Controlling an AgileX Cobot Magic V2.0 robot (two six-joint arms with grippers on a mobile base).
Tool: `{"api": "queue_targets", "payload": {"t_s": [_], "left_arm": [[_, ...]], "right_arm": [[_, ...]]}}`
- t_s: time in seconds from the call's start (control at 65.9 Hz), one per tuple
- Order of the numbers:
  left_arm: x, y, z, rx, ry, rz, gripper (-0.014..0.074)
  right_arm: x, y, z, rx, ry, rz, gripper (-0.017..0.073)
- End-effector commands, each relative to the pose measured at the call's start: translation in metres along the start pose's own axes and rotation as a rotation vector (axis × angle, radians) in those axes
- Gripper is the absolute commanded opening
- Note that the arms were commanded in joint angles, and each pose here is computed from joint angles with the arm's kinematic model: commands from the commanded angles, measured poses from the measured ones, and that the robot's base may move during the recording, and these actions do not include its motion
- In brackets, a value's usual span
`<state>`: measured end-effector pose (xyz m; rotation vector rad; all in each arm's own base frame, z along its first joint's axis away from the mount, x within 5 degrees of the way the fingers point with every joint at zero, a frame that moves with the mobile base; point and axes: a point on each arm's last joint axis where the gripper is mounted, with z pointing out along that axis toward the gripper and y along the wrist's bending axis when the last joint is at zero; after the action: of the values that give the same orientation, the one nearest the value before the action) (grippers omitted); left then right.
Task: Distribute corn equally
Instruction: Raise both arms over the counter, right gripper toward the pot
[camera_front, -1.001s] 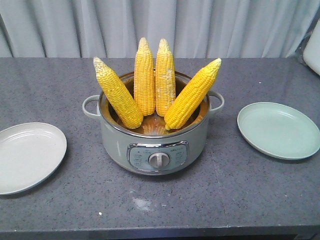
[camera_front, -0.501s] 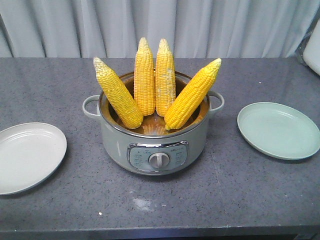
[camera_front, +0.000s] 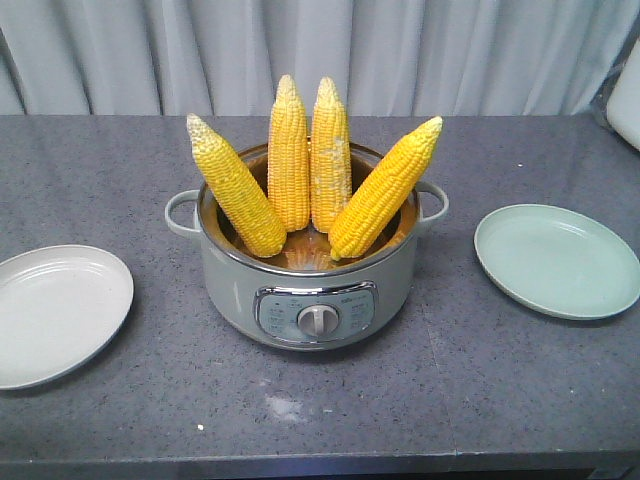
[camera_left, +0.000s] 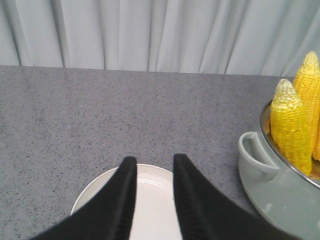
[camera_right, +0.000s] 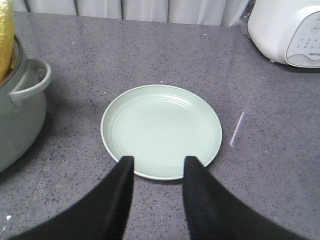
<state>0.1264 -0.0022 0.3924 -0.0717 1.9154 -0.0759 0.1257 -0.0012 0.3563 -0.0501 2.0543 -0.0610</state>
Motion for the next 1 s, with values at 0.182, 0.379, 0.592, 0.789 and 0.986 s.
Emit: {"api": "queue_targets", "payload": {"t_s": [0.182,0.379,0.592,0.789,0.986], "left_arm": [[-0.013,-0.001,-0.004,0.008,-0.072,0.014,0.0602],[-0.011,-0.003,-0.006,0.023,-0.033,-0.005,0.0627],[-0.027,-0.022,-0.016,0.212,0.028,0.096,0.0605],[-0.023,-0.05,0.006,0.431,0.086,0.236,0.0595],[-0.012,-0.081,0.024,0.595,0.154,0.365,0.0593]], "right_arm": [[-0.014,-0.001,-0.005,0.008,-0.087,-0.012,0.0643],[-0.014,-0.001,-0.005,0.008,-0.086,-0.012,0.0649],[-0.014,-0.001,-0.005,0.008,-0.08,-0.017,0.063],[-0.014,-0.001,-0.005,0.002,-0.084,-0.022,0.0613],[-0.018,0.004,0.004,-0.056,-0.038,-0.017,0.0605]]}}
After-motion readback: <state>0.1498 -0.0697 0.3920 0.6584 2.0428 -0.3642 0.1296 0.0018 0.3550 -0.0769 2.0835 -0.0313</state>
